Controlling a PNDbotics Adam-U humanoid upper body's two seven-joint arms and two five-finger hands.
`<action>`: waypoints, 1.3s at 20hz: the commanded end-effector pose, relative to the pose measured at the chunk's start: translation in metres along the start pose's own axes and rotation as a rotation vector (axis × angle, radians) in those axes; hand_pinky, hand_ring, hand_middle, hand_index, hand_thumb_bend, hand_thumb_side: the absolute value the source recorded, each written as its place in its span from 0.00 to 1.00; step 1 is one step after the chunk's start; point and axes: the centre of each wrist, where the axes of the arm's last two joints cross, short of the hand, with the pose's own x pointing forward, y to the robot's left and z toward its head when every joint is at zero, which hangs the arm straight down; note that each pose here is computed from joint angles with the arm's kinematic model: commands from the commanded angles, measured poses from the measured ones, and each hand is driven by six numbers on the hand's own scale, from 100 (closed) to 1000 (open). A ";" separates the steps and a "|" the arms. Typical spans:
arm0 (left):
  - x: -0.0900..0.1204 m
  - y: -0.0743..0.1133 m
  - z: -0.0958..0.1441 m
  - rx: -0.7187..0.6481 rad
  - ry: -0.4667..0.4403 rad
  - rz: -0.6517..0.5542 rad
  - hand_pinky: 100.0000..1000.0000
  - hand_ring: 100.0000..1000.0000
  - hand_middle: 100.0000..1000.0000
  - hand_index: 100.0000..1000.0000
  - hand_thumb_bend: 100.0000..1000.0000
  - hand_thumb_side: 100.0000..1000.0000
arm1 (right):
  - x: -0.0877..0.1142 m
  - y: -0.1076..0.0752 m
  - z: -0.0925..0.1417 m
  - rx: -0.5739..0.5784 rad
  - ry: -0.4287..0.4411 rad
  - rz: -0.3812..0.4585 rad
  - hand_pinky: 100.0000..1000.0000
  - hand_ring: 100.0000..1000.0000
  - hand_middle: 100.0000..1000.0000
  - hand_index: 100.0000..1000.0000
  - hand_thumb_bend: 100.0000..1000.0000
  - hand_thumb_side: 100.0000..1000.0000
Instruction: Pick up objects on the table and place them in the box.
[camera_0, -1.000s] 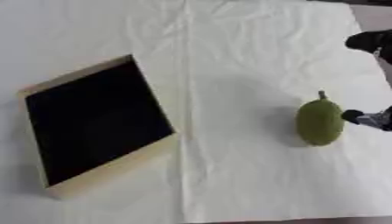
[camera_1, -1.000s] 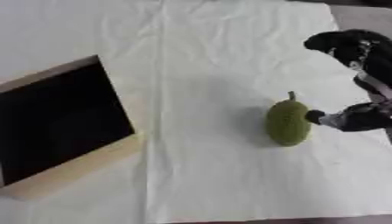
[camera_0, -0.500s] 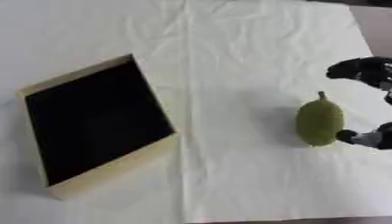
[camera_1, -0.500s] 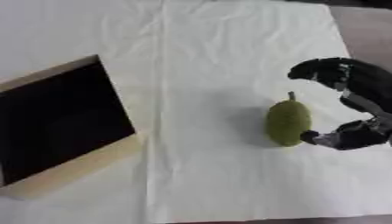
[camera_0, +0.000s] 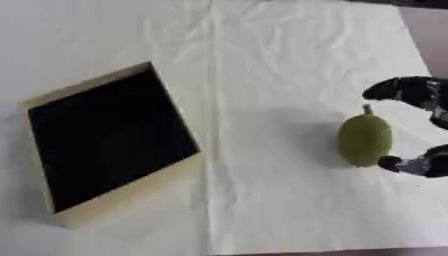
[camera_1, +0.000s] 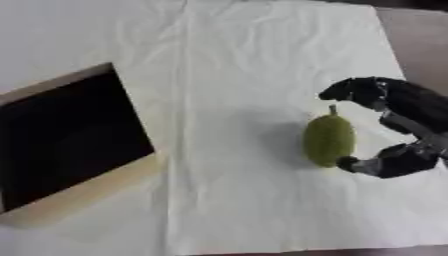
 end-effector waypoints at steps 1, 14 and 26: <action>0.006 0.002 -0.006 -0.004 -0.031 -0.001 0.44 0.44 0.52 0.67 0.18 0.53 | 0.003 -0.007 -0.002 0.011 -0.007 0.016 0.86 0.76 0.81 0.92 0.50 0.00; 0.007 -0.001 -0.005 -0.012 -0.028 0.006 0.44 0.44 0.52 0.67 0.17 0.53 | 0.007 0.000 -0.007 0.083 0.077 -0.011 0.78 0.71 0.84 0.95 0.42 0.00; 0.006 -0.002 -0.004 -0.013 -0.027 0.006 0.44 0.44 0.52 0.67 0.17 0.53 | 0.004 -0.006 -0.006 0.038 0.167 0.048 0.77 0.72 0.83 0.94 0.41 0.00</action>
